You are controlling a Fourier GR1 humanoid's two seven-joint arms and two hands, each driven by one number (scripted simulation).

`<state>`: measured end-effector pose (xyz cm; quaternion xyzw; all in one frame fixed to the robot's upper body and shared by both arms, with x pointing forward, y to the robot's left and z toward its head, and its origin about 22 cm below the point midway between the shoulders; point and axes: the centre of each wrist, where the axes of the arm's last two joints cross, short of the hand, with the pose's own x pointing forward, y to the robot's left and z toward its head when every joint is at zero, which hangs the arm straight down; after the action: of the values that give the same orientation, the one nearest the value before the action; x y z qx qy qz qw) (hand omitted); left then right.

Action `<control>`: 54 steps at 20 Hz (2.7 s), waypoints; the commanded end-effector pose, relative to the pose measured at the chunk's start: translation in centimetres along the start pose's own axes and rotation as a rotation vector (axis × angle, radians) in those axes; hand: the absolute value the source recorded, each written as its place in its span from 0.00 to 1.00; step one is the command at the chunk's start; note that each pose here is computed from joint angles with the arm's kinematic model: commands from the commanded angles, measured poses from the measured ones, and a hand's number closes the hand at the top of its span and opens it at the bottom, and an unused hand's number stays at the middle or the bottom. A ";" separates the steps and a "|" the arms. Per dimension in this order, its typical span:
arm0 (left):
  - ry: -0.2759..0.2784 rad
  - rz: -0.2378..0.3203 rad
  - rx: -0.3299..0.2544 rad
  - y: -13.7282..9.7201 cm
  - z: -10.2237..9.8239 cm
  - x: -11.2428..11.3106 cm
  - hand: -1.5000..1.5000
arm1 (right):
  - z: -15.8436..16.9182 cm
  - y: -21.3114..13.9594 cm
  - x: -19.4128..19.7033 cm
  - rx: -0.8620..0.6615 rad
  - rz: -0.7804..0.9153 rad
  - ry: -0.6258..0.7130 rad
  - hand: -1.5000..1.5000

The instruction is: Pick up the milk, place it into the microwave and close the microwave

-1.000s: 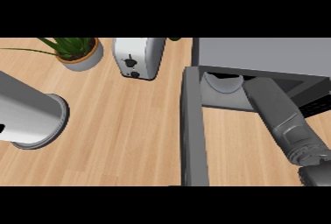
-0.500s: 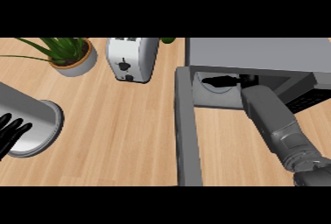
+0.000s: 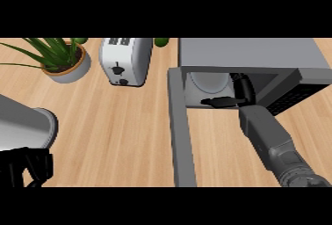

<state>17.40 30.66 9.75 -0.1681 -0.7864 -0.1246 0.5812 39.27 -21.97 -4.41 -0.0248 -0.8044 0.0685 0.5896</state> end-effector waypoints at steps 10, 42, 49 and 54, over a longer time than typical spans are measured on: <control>0.054 0.011 -0.120 -4.7 -3.4 -1.2 1.00 | 8.3 -0.7 -3.7 0.053 -0.078 0.014 0.00; 0.089 -0.241 -0.267 -19.5 -12.9 -19.8 1.00 | 22.5 -12.5 7.5 0.094 -0.144 -0.174 0.00; 0.148 -0.230 -0.260 -21.1 -13.6 -20.5 1.00 | 20.1 -10.9 10.6 0.168 -0.160 -0.214 0.00; 0.086 -0.166 -0.235 -22.1 -15.3 -19.0 1.00 | 19.5 -11.5 12.8 0.243 -0.188 -0.230 0.00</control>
<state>26.64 3.46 -5.00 -0.1558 -0.7411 -0.2894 0.5854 17.08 -33.76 1.89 0.1047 -0.8509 0.0963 0.5056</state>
